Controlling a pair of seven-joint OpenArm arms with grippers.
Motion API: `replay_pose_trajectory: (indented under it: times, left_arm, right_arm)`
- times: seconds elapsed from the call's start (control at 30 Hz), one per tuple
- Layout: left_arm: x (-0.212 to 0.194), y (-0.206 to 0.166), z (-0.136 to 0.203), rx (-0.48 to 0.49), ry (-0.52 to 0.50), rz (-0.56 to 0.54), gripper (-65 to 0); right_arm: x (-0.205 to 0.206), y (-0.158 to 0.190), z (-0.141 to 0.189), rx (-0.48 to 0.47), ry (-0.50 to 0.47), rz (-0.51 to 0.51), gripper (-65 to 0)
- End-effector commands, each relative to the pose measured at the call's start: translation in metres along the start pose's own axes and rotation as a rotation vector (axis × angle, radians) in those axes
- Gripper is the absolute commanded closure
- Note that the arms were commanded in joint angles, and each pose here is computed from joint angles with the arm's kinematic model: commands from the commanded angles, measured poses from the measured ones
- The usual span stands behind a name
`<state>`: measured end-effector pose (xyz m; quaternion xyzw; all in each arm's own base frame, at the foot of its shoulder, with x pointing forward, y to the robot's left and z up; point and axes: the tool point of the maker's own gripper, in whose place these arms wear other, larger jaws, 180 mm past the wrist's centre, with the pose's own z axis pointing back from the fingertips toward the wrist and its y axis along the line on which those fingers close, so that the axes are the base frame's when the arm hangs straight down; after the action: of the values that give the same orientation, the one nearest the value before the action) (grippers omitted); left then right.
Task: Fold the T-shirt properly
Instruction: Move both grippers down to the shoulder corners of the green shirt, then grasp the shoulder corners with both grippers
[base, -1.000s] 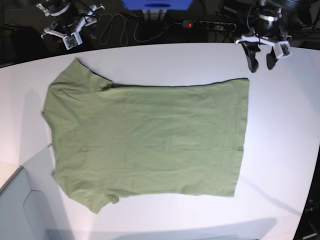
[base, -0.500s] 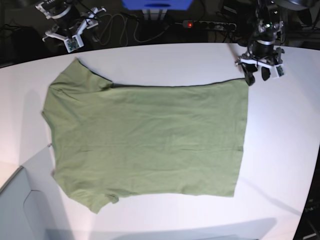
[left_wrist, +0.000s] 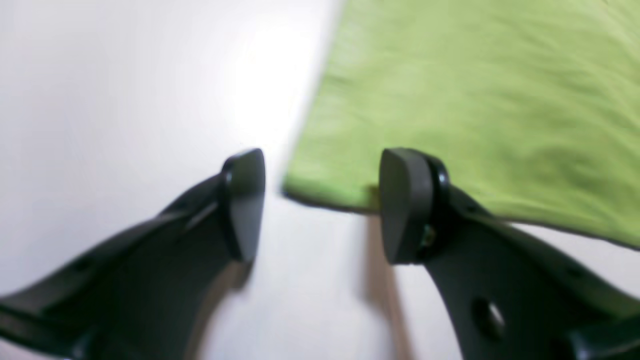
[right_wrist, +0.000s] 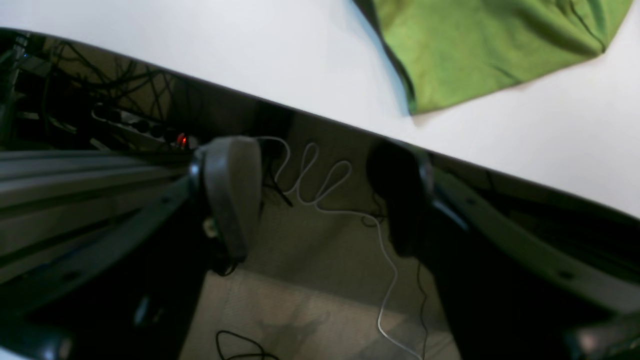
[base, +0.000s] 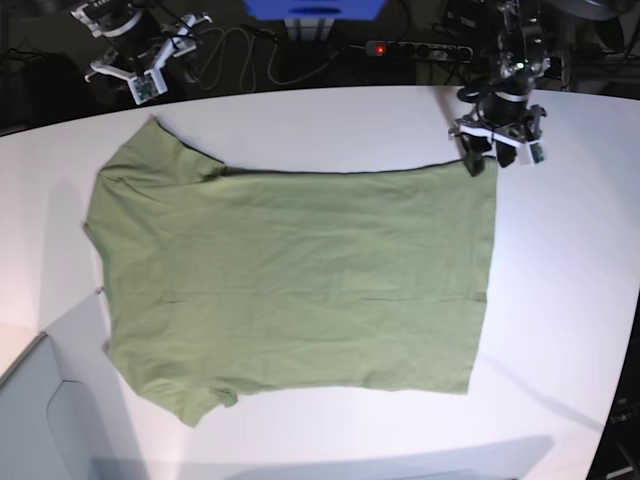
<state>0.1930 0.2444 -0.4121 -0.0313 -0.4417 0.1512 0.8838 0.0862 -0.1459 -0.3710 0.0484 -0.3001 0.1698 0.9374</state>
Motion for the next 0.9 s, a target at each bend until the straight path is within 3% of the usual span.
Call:
replay_pose_trajectory:
  times: [0.0,0.2,0.5,0.63,0.87]
  left_arm:
    - [0.01,0.001,0.002,-0.001,-0.035,-0.012,-34.9]
    - [0.007,0.0,0.002,-0.001,-0.028,-0.005,-34.1]
    - [-0.02,0.017,-0.001,0.039,0.039,0.013,-15.8]
    - [-0.022,0.016,-0.002,0.038,0.043,0.015,-1.3]
    - [-0.023,0.016,-0.002,0.038,0.044,0.018,0.0]
  right_arm:
    - [0.003,0.002,0.004,0.01,-0.017,0.008,-37.2]
    - [0.003,0.002,0.004,0.01,-0.017,0.008,-37.2]
    - [0.005,0.002,0.004,0.01,-0.024,0.006,-37.2]
    - [0.01,0.0,0.002,0.003,-0.041,0.008,-37.4]
    - [0.026,-0.006,-0.004,-0.012,-0.085,0.015,-37.9]
